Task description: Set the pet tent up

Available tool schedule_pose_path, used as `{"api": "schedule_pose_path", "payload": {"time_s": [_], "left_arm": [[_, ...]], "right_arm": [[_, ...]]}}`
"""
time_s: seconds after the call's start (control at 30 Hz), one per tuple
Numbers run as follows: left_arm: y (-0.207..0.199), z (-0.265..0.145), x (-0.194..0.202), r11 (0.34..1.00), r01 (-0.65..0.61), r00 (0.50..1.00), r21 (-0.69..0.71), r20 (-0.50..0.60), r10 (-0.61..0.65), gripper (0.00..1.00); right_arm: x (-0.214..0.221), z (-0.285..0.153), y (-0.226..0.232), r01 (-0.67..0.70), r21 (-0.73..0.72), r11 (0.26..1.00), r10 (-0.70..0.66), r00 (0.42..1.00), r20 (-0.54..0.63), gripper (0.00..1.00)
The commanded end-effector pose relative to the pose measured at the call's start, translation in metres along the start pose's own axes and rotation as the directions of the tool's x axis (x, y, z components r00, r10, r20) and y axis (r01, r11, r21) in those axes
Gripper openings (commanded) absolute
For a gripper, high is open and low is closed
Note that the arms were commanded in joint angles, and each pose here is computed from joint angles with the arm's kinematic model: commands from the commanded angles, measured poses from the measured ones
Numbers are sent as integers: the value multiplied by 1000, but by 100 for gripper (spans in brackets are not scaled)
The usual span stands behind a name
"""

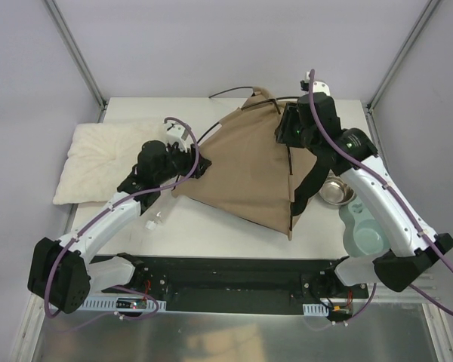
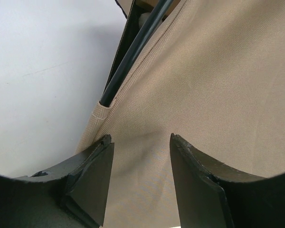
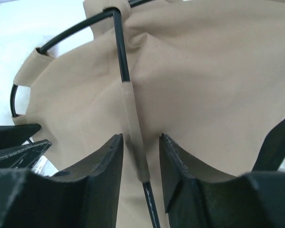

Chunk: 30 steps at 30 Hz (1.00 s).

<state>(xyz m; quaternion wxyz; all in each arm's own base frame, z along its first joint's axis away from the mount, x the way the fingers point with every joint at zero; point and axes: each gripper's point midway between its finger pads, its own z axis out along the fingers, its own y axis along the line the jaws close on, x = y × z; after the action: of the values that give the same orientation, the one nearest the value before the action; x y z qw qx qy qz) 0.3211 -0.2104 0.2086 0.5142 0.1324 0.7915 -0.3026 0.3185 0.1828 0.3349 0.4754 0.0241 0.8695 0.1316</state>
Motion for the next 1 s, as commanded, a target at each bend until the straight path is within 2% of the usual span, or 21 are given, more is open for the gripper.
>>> {"api": "schedule_pose_path", "payload": {"time_s": [0.0,0.13,0.17,0.47,0.6,0.7,0.97], "left_arm": [[-10,-11,-35,999,-16,996,27,88,13,53],[-14,-20,-40,999,-25,996,31,92,22,54],[-16,-22,-42,999,-30,995,36,94,26,55],[-47,-76,-85,990,-119,976,78,191,102,60],[-70,-109,-115,979,-168,951,119,281,129,63],[-79,-127,-127,974,-188,941,122,308,143,63],[-69,-146,-143,981,-193,915,19,364,173,65]], "right_arm": [[-35,-3,19,4,-87,996,4,996,86,32],[-34,-3,25,47,-120,992,-38,996,78,3],[-36,-3,26,56,-127,990,-45,995,84,0],[-82,-38,49,153,-250,956,-89,964,249,0],[-97,-49,53,202,-262,944,-112,940,321,0],[-104,-54,56,236,-273,933,-122,919,376,0],[-113,-56,74,371,-335,866,-146,829,540,0]]}}
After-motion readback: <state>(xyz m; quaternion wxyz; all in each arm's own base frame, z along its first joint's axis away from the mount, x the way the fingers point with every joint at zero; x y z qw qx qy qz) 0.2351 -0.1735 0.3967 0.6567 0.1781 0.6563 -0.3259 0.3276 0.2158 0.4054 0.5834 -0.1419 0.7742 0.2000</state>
